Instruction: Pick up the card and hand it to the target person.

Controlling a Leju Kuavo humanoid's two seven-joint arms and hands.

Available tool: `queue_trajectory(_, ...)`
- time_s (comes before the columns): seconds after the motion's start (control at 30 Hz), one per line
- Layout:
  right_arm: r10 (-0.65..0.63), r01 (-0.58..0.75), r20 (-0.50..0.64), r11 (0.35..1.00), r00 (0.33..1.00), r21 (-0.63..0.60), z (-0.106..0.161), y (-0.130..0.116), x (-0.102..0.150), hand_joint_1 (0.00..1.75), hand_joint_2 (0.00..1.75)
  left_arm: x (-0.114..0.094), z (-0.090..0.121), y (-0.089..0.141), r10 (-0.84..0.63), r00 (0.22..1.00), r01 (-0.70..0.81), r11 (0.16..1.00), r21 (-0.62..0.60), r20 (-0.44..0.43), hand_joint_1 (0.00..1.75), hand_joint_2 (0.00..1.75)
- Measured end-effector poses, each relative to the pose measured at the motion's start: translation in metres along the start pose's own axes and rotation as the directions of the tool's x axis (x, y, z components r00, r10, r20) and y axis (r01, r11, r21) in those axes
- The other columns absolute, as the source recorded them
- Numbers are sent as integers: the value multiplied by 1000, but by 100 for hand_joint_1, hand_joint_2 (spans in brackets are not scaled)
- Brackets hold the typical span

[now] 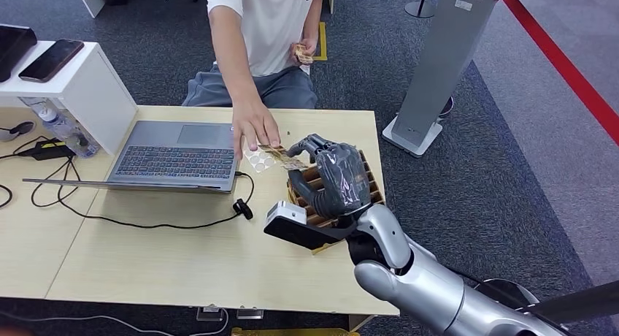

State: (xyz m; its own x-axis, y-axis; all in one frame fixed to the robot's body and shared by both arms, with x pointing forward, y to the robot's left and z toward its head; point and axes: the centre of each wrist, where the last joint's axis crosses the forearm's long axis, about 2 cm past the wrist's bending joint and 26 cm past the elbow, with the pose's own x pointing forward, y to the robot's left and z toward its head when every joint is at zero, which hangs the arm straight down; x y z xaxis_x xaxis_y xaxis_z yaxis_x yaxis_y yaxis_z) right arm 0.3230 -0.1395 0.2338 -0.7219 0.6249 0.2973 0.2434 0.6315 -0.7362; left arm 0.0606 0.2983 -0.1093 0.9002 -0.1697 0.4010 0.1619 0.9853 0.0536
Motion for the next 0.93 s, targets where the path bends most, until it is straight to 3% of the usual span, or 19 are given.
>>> queue_trajectory(0.17,-296,300,-91,953,951,44,7,8,-5,0,175,0,0,0,16,1000,-16,1000,26,-16,0,0)
queue_trajectory(0.4,-614,621,-240,782,752,-52,24,13,-19,0,175,-1,0,1,35,999,-33,998,53,-35,0,0)
queue_trajectory(0.6,-700,701,-342,698,627,-144,51,12,-35,0,175,-2,0,1,56,997,-52,996,66,-55,0,0)
queue_trajectory(0.93,-688,655,-478,707,546,-268,113,0,-51,0,175,-2,1,2,82,993,-75,993,95,-81,0,0)
